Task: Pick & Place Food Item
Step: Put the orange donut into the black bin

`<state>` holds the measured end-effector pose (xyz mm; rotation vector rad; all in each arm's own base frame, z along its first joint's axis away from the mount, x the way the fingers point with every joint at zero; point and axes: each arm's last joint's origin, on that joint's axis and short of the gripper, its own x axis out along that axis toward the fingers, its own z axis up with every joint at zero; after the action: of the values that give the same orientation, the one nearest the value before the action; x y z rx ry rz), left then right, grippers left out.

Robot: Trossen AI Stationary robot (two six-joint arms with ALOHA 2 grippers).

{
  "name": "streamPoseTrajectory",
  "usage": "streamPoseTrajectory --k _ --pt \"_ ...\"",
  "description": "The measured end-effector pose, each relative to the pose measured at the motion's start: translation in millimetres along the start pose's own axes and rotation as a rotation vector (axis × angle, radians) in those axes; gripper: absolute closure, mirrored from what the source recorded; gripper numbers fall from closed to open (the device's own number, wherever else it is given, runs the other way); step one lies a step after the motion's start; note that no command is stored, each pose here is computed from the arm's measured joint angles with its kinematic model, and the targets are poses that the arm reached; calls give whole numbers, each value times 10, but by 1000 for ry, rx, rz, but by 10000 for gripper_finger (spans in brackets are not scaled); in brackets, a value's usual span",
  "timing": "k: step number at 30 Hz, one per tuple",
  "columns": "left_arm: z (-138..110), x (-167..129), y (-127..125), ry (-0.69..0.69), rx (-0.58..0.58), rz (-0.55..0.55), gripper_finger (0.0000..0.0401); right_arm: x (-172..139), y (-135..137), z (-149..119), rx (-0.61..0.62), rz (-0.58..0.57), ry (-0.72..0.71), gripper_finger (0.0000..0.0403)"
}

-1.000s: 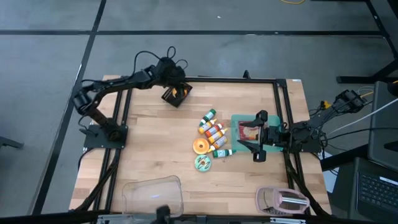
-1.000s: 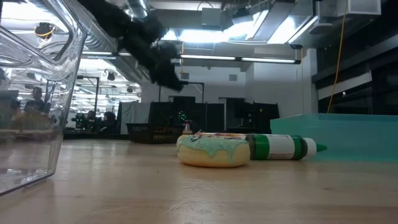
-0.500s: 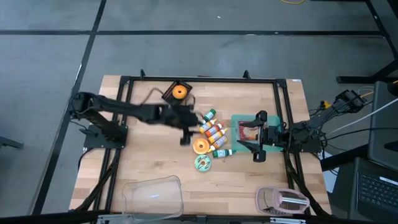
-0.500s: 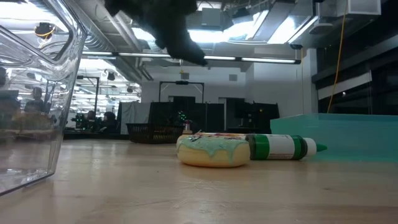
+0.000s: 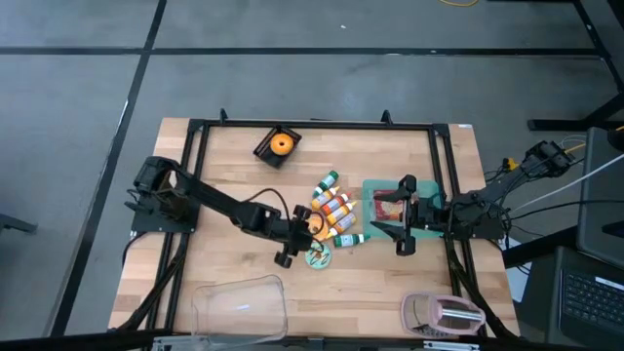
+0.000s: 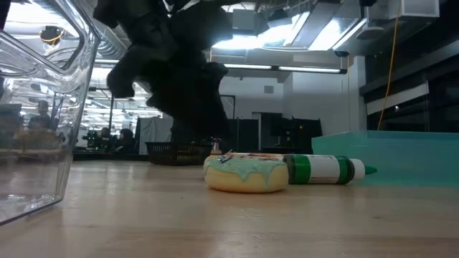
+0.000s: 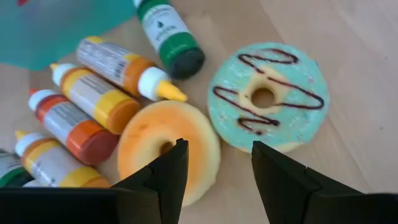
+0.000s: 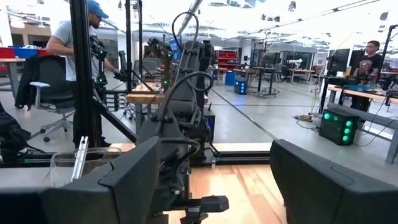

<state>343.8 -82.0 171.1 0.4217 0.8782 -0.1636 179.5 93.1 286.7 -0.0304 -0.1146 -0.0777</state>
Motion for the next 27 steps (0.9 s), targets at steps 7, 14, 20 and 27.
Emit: streamPoseTrajectory --k 7,14,20,27 --pt "-45 23 72 33 12 15 230 20 18 -29 -5 1 10 108" --pt "-80 48 219 28 25 -2 230 20 18 -29 -8 1 11 108" --pt "-86 54 247 13 37 -39 230 20 18 -29 -8 1 11 108" --pt "-117 152 220 24 55 -63 230 20 18 -29 -8 1 11 108"
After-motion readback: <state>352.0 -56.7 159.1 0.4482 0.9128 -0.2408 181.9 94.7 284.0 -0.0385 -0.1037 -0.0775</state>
